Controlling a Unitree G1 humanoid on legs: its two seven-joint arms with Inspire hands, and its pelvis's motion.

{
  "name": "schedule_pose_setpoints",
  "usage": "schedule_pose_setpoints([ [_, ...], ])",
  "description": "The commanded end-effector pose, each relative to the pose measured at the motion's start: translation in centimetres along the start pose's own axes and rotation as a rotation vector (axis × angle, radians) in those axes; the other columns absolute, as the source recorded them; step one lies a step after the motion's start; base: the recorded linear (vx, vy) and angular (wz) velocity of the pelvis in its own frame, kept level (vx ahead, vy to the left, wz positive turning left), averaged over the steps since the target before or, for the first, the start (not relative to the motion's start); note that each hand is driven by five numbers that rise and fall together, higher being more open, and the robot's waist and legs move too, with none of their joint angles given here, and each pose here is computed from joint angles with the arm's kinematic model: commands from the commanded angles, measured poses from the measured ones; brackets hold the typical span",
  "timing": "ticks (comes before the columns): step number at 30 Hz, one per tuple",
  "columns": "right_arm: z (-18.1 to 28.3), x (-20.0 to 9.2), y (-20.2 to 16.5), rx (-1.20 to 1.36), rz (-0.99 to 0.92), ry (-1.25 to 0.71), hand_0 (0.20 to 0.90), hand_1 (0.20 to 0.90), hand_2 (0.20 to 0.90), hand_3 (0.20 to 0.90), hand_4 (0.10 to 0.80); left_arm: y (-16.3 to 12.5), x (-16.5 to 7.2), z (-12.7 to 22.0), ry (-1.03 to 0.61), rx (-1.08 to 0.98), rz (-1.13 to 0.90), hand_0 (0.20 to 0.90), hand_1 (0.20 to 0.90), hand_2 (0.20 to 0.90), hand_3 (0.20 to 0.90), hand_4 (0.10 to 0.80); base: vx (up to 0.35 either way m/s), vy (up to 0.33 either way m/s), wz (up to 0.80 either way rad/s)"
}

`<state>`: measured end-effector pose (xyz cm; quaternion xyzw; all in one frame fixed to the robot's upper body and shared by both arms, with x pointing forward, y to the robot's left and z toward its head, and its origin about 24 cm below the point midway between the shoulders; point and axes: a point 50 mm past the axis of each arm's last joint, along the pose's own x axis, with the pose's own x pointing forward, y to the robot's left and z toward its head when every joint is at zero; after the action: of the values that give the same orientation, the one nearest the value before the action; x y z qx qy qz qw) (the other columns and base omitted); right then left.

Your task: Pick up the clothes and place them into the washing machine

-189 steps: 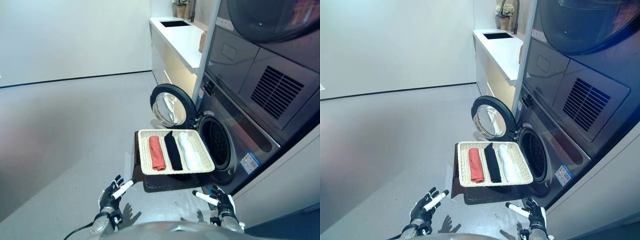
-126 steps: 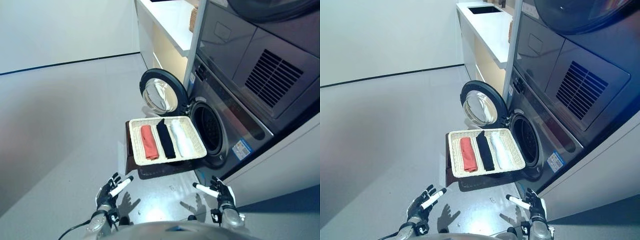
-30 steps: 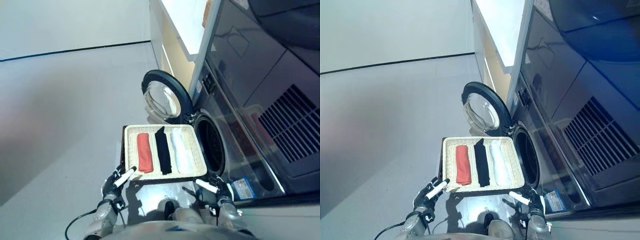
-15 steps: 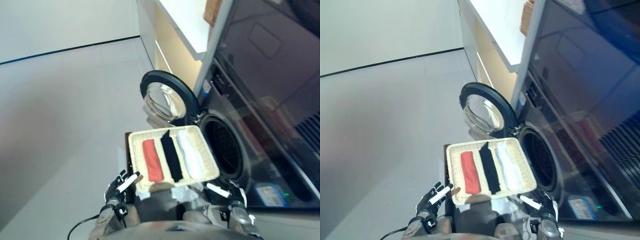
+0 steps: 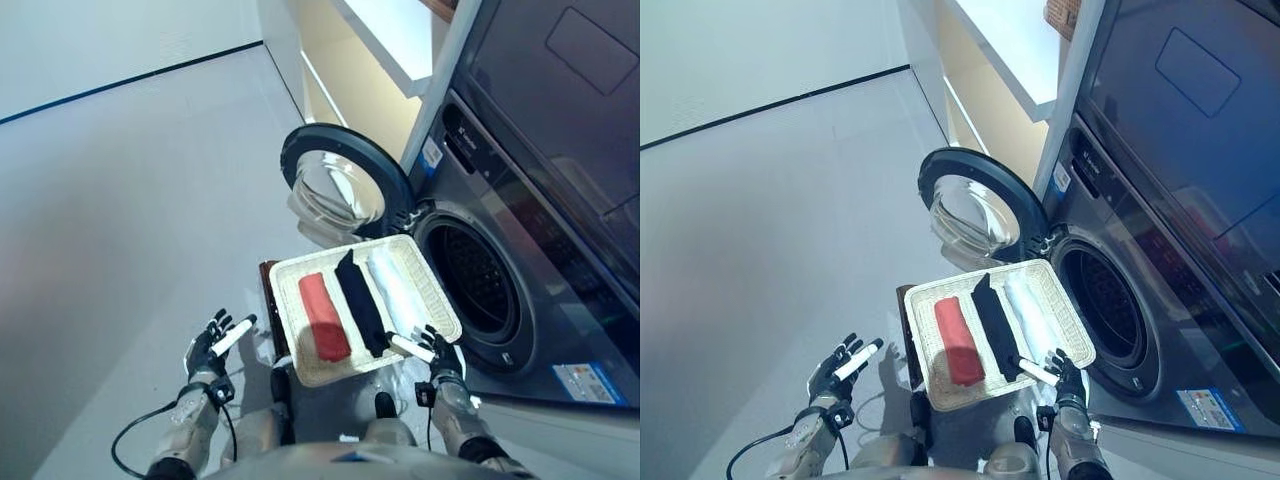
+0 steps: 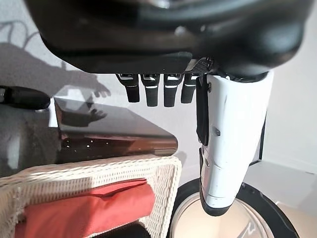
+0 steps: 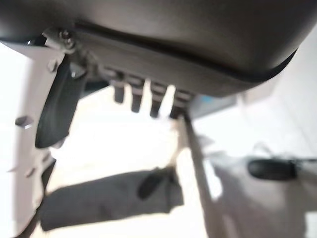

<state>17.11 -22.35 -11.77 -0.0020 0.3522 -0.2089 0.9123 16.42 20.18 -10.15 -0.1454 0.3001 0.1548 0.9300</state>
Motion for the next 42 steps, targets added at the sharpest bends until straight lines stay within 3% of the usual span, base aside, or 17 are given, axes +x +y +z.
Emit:
schedule_pose_setpoints([
  [1, 3.8, 0.4, -0.8, 0.003, -0.024, -0.182, 0.900, 0.900, 0.900, 0.900, 0.800, -0.4, 0.0, 2.5, -0.143, -0.019, -0.026, 0.900, 0.900, 0.900, 0.900, 0.800, 0.110, 0.114, 0.02],
  [13, 3.6, 0.2, -0.4, -0.017, 0.013, -0.177, 0.900, 0.900, 0.900, 0.900, 0.800, 0.6, -0.6, 2.3, -0.132, -0.022, -0.021, 0.900, 0.900, 0.900, 0.900, 0.800, 0.135, 0.180, 0.02],
  [28, 3.6, -0.2, -0.5, -0.007, 0.016, -0.188, 0.900, 0.900, 0.900, 0.900, 0.800, 2.0, -1.0, 2.4, -0.142, -0.051, 0.034, 0.900, 0.900, 0.900, 0.900, 0.800, 0.133, -0.139, 0.20],
  [35, 3.7, 0.1, -0.8, -0.020, 0.008, -0.193, 0.900, 0.900, 0.900, 0.900, 0.800, 0.9, -0.6, 4.4, -0.219, -0.081, -0.004, 0.900, 0.900, 0.900, 0.900, 0.800, -0.001, -0.187, 0.07],
  [38, 5.8, 0.9, -2.2, -0.032, -0.057, -0.247, 0.900, 0.900, 0.900, 0.900, 0.800, -0.8, -0.2, 5.0, -0.228, -0.087, -0.081, 0.900, 0.900, 0.900, 0.900, 0.800, -0.152, -0.052, 0.75],
  [42, 8.3, 1.2, -1.9, -0.031, -0.063, -0.323, 0.900, 0.900, 0.900, 0.900, 0.800, -0.7, -0.2, 4.8, -0.220, -0.051, -0.089, 0.900, 0.900, 0.900, 0.900, 0.800, -0.031, 0.058, 0.23],
])
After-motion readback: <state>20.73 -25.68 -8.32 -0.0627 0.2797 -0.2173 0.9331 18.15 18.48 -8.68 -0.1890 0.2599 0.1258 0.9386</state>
